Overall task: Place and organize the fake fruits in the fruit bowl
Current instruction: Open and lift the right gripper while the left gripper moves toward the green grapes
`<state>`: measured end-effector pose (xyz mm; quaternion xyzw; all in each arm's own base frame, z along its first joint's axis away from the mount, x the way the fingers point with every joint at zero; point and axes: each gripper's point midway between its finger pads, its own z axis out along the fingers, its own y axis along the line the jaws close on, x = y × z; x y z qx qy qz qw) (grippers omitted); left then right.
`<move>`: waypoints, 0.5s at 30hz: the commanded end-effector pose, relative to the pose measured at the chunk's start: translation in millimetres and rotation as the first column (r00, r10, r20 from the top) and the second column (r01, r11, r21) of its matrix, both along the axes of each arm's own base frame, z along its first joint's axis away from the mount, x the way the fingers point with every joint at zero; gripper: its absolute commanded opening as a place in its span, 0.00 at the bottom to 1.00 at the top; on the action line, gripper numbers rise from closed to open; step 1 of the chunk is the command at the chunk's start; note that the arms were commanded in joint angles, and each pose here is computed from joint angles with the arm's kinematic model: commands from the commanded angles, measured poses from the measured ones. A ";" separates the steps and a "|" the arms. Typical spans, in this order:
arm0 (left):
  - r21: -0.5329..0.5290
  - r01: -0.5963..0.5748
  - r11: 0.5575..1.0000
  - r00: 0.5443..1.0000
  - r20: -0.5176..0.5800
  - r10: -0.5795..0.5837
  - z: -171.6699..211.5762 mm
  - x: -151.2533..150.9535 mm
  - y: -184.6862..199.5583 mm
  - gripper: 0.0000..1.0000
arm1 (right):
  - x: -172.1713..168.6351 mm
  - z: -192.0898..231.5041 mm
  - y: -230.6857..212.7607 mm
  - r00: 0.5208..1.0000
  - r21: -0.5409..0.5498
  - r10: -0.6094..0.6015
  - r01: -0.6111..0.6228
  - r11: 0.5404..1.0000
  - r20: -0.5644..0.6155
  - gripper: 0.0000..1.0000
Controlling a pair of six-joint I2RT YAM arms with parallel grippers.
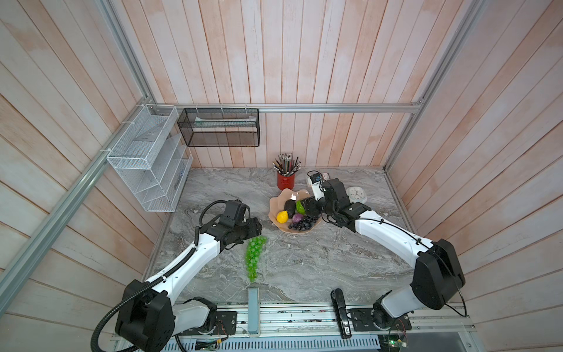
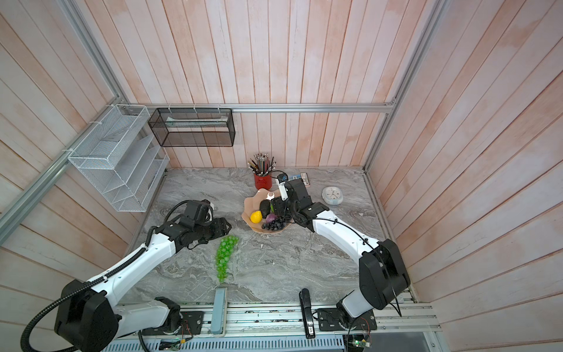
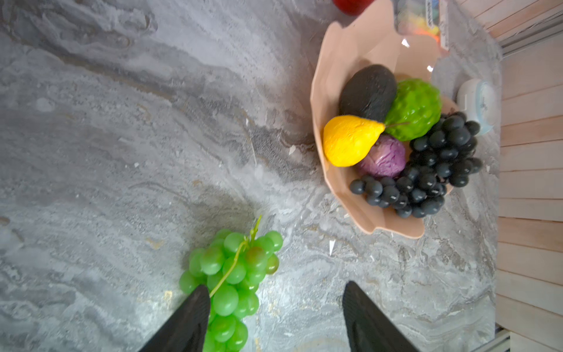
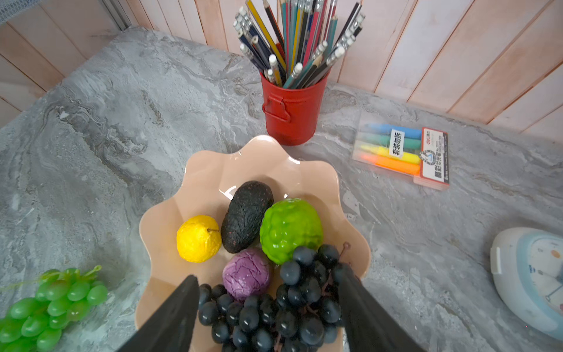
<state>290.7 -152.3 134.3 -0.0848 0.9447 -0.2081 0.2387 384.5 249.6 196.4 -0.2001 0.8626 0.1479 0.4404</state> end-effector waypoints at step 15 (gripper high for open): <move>-0.091 -0.036 0.995 0.994 -0.111 0.026 -35.9 2.7 -3.4 0.61 | -9.6 13.1 11.5 0.997 0.151 0.036 -0.047 0.987 0.075 0.71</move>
